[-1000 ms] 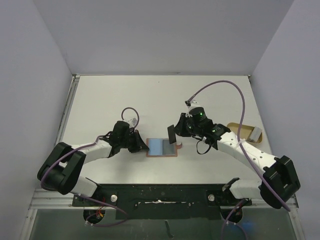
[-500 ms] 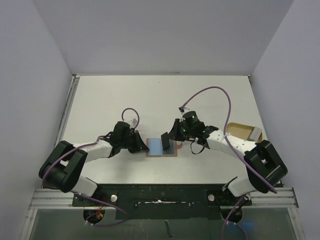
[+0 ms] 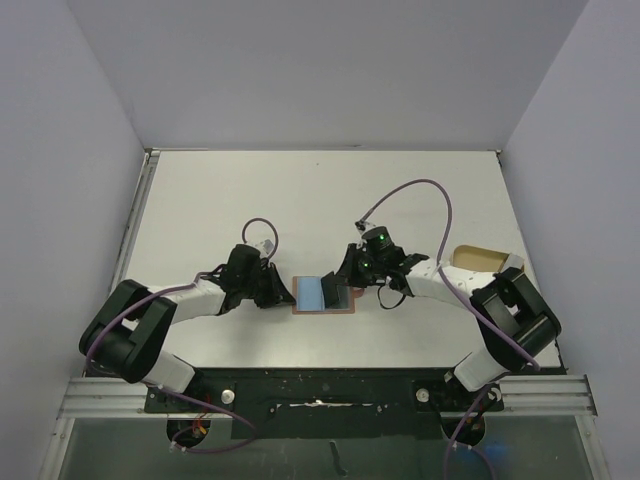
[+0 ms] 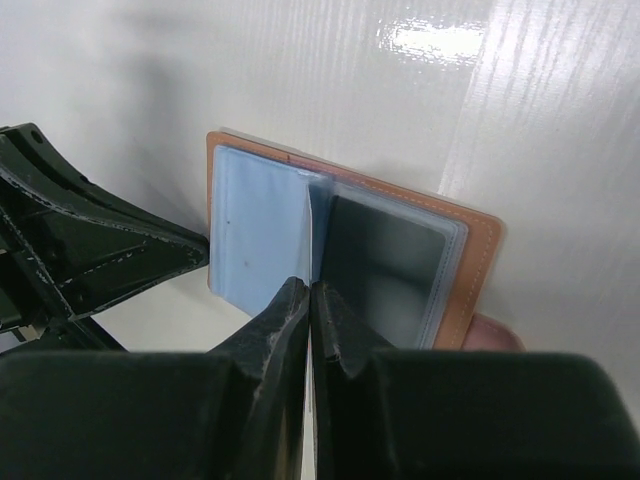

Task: Put the credit cards into the card holder
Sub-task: Insert the credit card into the card holder.

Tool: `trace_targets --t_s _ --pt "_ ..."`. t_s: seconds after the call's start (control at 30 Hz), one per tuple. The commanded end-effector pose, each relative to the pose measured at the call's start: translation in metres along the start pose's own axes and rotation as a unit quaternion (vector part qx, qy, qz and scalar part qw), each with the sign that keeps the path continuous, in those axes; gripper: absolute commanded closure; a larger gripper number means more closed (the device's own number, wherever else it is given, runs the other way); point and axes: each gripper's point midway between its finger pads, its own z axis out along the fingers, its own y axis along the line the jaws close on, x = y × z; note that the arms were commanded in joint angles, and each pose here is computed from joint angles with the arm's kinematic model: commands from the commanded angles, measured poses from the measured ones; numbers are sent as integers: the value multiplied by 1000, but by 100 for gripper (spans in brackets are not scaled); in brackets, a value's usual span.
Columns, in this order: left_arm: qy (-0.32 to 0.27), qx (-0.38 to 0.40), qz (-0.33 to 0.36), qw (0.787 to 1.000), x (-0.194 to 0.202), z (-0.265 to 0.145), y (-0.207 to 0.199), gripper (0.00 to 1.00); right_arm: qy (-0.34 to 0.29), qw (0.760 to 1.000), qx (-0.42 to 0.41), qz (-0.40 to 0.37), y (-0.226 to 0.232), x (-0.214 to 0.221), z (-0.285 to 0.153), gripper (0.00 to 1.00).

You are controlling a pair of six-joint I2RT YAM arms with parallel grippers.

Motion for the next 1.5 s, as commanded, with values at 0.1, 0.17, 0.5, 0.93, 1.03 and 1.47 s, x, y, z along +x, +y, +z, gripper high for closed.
trace_targets --t_s 0.1,0.17,0.5,0.93,1.03,1.47 --pt "-9 -11 14 1000 -5 0 3 100 -9 1000 -2 7 -5 -5 4 94" --pt "-8 -12 13 1000 -5 0 4 100 -8 1000 -1 7 -6 -3 5 94" --pt "-9 -12 12 1000 -5 -1 5 100 0 1000 10 11 -14 0 10 89" --pt "-9 -8 7 1000 -3 -2 3 100 -9 1000 -3 10 -8 -2 7 99" --pt "-8 -7 7 1000 -2 -1 3 100 -6 1000 0 11 -11 -1 10 99" --pt "-5 -8 6 1000 2 0 5 100 -8 1000 23 17 -21 -1 7 95"
